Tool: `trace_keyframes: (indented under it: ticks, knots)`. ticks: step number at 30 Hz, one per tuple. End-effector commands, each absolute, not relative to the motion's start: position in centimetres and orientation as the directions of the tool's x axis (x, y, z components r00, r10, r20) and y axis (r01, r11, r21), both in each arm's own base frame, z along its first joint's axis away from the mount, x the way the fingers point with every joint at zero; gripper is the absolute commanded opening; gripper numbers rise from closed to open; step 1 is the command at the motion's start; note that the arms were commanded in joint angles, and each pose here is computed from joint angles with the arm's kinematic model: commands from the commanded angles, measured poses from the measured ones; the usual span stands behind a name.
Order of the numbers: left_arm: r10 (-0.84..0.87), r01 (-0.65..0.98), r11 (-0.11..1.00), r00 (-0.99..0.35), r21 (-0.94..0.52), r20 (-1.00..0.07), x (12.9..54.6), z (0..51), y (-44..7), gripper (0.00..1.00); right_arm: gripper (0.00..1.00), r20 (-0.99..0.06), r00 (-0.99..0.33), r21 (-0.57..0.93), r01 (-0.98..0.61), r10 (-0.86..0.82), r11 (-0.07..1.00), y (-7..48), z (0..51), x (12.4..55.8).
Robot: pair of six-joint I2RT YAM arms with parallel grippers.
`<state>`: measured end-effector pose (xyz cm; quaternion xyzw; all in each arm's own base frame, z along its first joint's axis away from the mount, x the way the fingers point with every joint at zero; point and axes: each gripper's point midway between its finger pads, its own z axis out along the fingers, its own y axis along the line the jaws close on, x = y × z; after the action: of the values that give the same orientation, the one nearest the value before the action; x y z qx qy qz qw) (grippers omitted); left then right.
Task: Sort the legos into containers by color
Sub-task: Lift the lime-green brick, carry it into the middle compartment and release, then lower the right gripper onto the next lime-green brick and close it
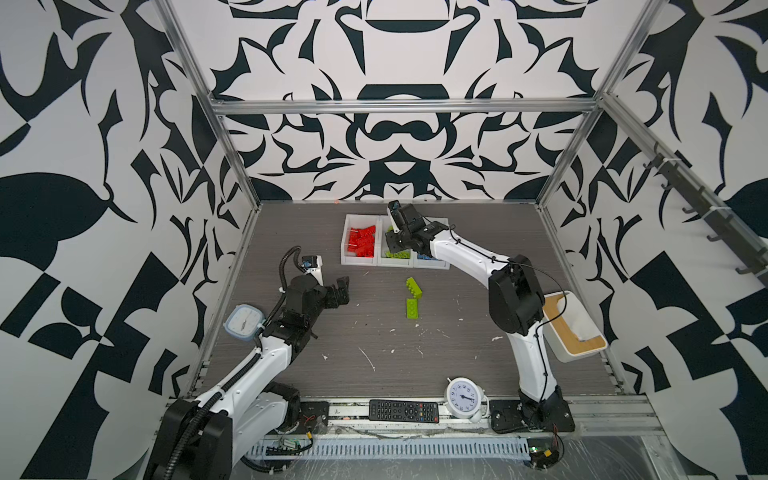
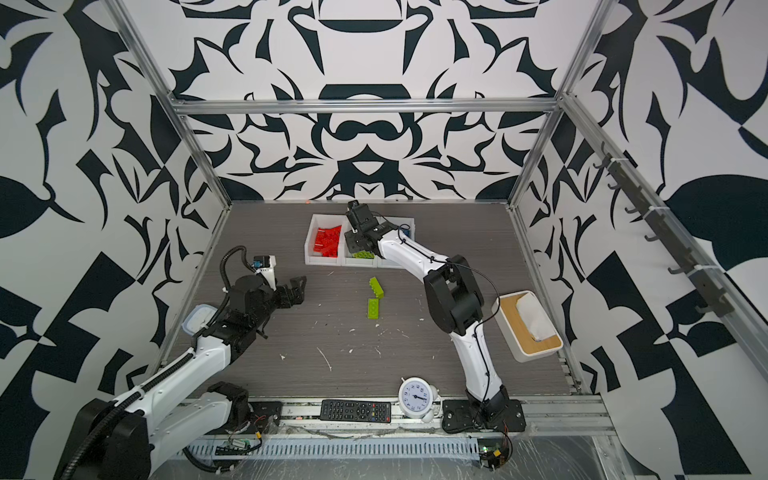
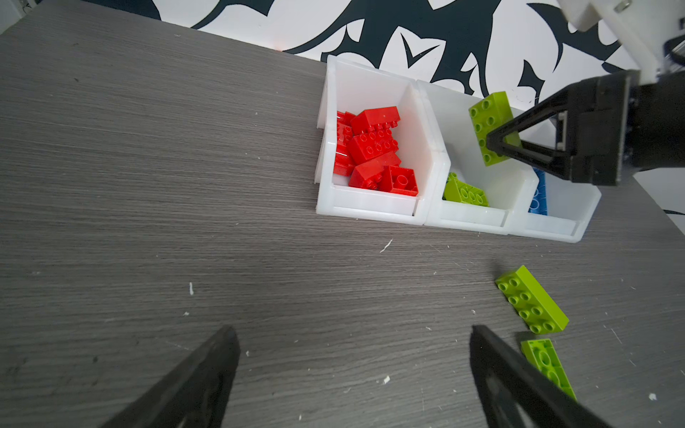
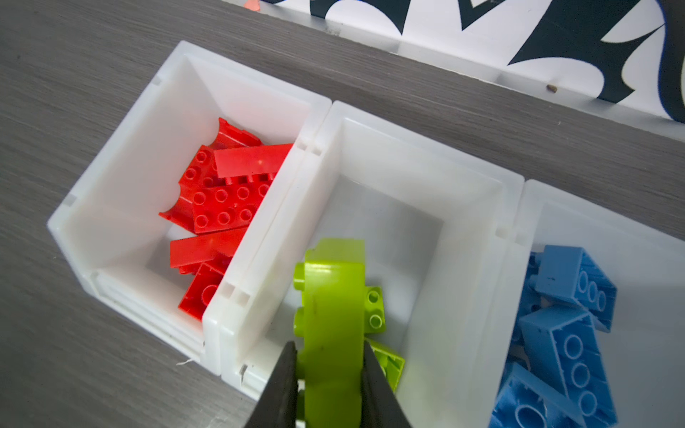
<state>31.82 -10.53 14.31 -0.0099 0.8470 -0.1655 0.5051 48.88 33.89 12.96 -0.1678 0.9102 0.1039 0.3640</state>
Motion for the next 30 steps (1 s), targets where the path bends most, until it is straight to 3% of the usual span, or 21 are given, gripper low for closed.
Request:
trace_keyframes:
  ticks: [1, 3, 6, 9, 30]
  knots:
    - [-0.194, 0.147, 0.943, -0.489, -0.3, -0.85, 31.4, 14.2, -10.3, 1.0, 0.27, -0.75, -0.639, 0.086, -0.349, -0.17, 0.933, 34.5, 15.5, 50.4]
    - [-0.195, 0.148, 0.942, -0.489, -0.302, -0.85, 31.4, 14.1, -10.4, 1.0, 0.3, -0.745, -0.644, 0.083, -0.345, -0.171, 0.935, 34.6, 15.3, 50.7]
    - [-0.192, 0.148, 0.943, -0.495, -0.3, -0.847, 31.5, 14.0, -10.4, 1.0, 0.48, -0.745, -0.645, 0.083, -0.344, -0.171, 0.935, 34.6, 15.3, 50.7]
    - [-0.192, 0.148, 0.943, -0.494, -0.3, -0.848, 31.5, 14.1, -10.4, 1.0, 0.56, -0.746, -0.641, 0.082, -0.354, -0.178, 0.932, 34.6, 15.7, 50.4]
    - [-0.185, 0.136, 0.949, -0.493, -0.286, -0.85, 31.6, 13.9, -10.1, 1.0, 0.6, -0.683, -0.644, 0.089, -0.541, -0.344, 0.836, 30.3, 18.6, 38.1]
